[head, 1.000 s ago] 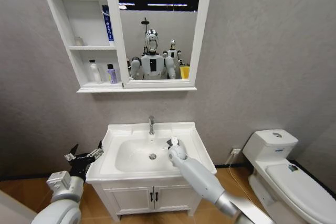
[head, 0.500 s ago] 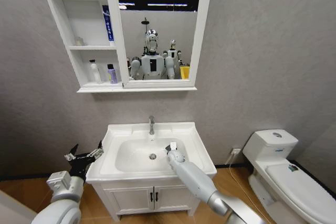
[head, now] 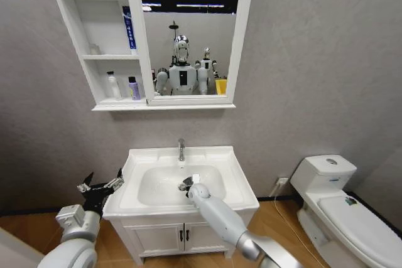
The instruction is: Move facial cleanser and shampoo from washbasin to cabinet, then wipe washbasin with towel.
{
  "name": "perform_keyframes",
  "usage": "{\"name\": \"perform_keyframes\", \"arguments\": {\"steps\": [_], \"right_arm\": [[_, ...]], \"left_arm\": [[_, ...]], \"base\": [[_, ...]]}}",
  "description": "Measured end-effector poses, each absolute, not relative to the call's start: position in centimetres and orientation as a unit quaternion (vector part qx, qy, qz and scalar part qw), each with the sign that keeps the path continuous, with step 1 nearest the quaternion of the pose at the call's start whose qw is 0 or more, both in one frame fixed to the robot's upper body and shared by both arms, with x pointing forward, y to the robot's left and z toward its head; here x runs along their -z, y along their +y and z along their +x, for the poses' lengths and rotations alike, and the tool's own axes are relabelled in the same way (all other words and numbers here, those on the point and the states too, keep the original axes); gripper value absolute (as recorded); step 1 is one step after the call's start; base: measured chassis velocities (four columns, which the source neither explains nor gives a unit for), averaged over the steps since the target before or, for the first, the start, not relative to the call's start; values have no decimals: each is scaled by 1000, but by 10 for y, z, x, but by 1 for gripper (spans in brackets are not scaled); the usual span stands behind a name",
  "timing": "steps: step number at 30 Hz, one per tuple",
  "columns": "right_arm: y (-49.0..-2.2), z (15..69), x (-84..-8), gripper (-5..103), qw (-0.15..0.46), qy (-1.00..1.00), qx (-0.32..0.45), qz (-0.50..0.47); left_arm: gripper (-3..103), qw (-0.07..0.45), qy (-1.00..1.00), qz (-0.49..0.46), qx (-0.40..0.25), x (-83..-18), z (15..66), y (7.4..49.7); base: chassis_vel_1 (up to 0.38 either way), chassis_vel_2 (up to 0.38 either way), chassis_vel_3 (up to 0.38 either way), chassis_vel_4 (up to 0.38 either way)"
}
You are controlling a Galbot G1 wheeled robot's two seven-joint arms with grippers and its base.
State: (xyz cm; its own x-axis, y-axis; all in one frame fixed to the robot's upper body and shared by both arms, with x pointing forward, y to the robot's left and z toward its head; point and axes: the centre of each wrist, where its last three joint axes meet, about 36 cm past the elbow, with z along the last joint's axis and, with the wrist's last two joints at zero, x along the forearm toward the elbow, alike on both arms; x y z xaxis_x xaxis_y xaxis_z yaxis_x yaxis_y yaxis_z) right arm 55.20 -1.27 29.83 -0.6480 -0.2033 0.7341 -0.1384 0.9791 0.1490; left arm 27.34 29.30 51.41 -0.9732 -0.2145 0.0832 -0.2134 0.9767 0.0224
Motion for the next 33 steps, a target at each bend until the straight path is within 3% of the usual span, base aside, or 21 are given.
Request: {"name": "perform_keyframes", "arguments": {"steps": [5, 26, 33], "right_arm": [[-6, 550, -297, 2, 390, -911, 64, 121], [-79, 568, -291, 2, 395, -917, 57, -16], [-92, 578, -302, 2, 337, -940, 40, -35]], "left_arm": [[100, 43, -993, 108, 7, -514, 273, 293], [100, 43, -993, 108, 7, -514, 273, 293], [100, 43, -993, 108, 7, -514, 273, 293]], "base": [[0, 0, 0, 0], [0, 0, 0, 0], [0, 0, 0, 0]]}}
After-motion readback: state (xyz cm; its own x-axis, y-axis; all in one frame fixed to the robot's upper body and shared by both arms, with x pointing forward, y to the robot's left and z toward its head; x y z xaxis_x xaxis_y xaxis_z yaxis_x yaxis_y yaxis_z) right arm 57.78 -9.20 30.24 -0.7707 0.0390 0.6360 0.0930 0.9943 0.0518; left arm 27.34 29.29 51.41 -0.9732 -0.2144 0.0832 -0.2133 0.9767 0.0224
